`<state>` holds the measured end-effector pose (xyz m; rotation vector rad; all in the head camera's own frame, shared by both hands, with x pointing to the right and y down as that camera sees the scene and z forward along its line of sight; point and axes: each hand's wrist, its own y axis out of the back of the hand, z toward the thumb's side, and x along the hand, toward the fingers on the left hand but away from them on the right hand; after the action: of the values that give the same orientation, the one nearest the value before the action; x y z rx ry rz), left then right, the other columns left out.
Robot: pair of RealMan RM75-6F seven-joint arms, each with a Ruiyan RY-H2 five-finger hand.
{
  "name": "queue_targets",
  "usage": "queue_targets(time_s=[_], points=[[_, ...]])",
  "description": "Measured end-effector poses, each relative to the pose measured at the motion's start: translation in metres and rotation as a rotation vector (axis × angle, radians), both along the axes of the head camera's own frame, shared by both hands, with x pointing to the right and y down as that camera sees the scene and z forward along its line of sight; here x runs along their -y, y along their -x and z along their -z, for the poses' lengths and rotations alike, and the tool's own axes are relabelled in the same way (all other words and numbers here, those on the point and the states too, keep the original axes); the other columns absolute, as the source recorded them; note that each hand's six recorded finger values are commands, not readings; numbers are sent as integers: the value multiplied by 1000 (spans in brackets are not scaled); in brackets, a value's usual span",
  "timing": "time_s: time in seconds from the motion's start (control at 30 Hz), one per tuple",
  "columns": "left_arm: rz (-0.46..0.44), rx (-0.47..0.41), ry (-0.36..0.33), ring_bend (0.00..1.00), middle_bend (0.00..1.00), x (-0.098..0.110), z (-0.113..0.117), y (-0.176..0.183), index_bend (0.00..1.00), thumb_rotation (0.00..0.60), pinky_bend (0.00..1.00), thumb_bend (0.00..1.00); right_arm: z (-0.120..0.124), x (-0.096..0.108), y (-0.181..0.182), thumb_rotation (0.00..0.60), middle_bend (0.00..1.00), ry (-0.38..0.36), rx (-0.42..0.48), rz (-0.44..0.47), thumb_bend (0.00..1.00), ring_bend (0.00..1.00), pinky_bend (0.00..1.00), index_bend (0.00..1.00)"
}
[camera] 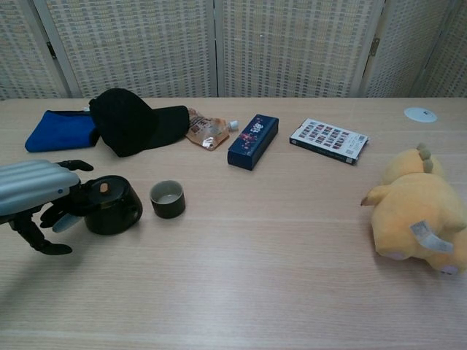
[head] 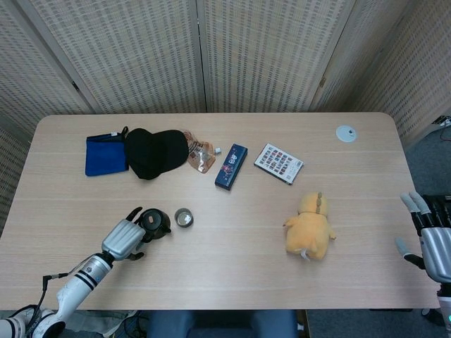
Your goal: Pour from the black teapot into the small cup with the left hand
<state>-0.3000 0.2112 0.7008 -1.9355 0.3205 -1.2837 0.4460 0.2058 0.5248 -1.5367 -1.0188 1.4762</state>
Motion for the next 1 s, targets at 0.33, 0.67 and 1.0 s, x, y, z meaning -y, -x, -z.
queue_targets(time_s=[0.33,0.67,1.0], points=[[50,-33,19,789,908,4,3,-2,905,553,0,170,0,1,-1,600,42,-2,1,-3,289,0,11,0],[118,-112,27,815,940,14,10,-4,932,130,0,169,1,1,-3,600,42,-8,1,-12,289,0,11,0],[167,-141,10,843,982,20,11,-2,977,69,0,170,1,2,-3,600,42,-11,3,-13,289,0,11,0]])
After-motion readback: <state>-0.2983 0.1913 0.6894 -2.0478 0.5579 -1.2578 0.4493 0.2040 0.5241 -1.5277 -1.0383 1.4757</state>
